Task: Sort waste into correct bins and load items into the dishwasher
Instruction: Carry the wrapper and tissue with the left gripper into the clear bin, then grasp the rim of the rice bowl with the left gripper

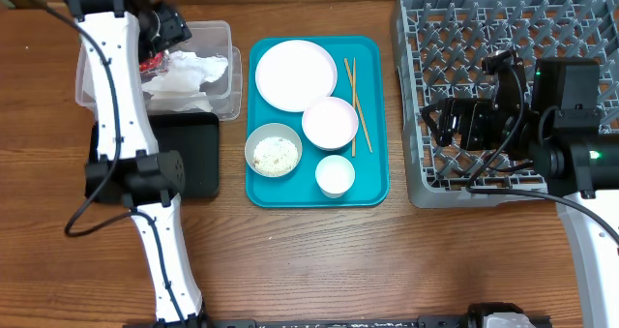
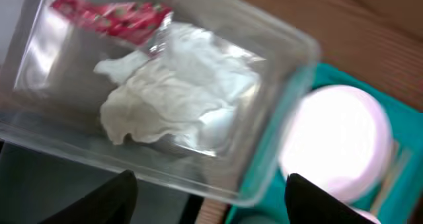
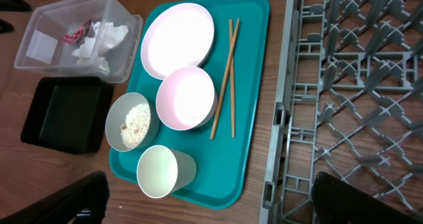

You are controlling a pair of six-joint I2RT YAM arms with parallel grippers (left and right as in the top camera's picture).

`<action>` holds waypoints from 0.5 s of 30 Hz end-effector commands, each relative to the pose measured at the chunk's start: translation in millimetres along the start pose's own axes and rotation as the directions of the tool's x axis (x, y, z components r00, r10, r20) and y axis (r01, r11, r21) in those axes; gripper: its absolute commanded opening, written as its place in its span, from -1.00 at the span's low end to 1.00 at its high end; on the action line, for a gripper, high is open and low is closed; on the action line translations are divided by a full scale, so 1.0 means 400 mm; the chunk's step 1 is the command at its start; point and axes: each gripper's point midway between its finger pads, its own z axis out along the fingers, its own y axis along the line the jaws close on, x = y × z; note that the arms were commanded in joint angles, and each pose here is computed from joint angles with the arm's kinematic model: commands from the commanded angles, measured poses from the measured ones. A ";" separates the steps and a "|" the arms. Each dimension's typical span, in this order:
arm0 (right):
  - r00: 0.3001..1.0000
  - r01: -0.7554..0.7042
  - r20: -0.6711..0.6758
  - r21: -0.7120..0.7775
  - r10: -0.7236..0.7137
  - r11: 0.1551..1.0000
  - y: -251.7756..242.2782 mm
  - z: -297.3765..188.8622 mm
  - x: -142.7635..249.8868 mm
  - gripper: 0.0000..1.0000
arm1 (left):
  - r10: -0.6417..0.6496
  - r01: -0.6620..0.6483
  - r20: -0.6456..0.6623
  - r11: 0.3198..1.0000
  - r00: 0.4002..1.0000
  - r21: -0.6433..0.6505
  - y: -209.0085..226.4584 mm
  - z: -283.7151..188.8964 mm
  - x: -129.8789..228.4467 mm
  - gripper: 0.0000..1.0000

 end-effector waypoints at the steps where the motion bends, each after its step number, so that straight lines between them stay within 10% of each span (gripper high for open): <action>1: 1.000 0.008 0.024 -0.028 -0.008 1.000 0.018 -0.013 -0.019 1.00 | 0.190 -0.215 0.131 0.954 0.973 0.210 -0.128 -0.204 0.026 0.47; 15: 1.000 -0.003 0.002 -0.026 0.003 1.000 0.016 -0.013 -0.006 1.00 | 0.556 -0.536 -0.060 0.820 0.829 0.202 -0.355 -0.232 0.398 0.45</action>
